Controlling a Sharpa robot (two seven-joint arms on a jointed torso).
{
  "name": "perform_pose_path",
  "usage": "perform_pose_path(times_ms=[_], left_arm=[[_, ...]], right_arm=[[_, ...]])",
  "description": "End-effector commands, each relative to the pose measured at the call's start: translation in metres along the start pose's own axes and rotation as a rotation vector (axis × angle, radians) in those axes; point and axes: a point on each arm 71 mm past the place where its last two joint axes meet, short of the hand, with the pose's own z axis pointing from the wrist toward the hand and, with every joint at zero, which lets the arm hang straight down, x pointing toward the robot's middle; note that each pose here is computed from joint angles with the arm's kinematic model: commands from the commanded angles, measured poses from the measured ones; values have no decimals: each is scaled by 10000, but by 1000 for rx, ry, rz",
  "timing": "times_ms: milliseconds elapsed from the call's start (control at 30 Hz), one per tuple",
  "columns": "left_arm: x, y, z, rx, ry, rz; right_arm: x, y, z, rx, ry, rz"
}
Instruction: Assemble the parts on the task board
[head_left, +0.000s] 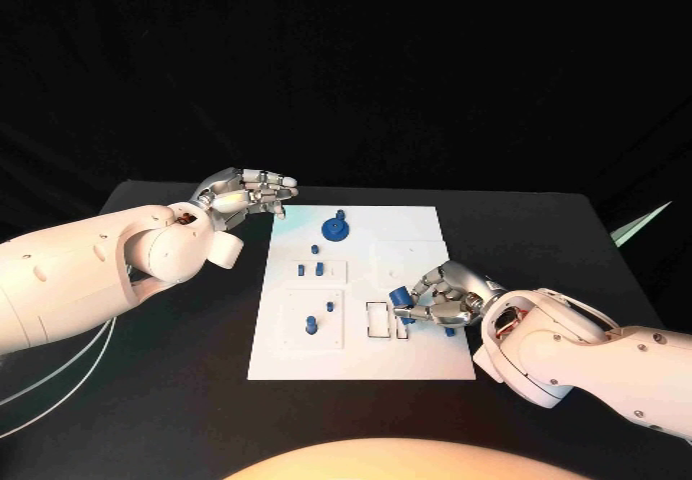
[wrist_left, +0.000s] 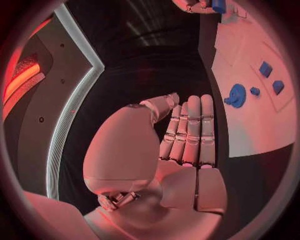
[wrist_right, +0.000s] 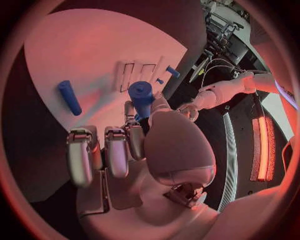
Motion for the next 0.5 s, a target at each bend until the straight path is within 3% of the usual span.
perform_pose_path(times_ms=[33,500], left_arm=[[19,-4,8,2,7,-4],[29,-1,11,0,10,-7]], right_arm=[[35,49,9,-5,26,6],[177,143,138,3,112,-24]])
